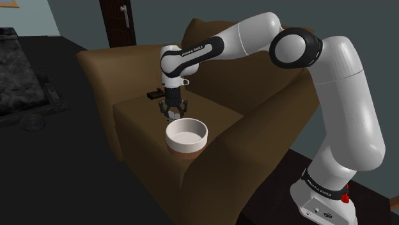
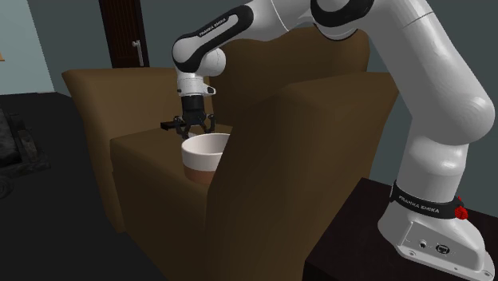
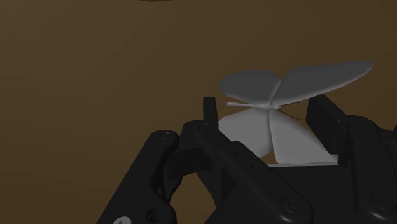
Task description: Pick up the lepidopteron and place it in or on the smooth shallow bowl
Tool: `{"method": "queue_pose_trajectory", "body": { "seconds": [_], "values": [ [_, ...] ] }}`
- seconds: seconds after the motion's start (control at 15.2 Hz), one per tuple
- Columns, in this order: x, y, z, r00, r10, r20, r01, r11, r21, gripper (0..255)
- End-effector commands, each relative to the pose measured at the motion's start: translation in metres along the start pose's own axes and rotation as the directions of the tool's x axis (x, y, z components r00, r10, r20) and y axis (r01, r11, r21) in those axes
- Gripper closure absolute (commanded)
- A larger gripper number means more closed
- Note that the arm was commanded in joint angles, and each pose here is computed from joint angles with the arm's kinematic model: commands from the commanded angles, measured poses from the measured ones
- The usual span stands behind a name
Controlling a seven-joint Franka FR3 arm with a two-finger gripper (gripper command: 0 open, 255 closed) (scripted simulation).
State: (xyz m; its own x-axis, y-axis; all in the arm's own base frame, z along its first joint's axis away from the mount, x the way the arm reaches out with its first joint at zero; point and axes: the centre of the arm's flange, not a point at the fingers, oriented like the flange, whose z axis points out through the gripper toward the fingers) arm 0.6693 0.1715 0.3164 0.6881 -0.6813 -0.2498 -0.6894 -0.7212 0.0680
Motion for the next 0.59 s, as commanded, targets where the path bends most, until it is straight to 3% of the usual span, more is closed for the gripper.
{"method": "queue_pose_trajectory", "body": {
  "seconds": [0.0,0.53],
  "values": [
    [-0.003,0.0,-0.009,1.0,0.0,0.0,0.0,1.0,0.0,255],
    [-0.013,0.003,-0.05,1.0,0.0,0.0,0.0,1.0,0.0,255]
  ]
}}
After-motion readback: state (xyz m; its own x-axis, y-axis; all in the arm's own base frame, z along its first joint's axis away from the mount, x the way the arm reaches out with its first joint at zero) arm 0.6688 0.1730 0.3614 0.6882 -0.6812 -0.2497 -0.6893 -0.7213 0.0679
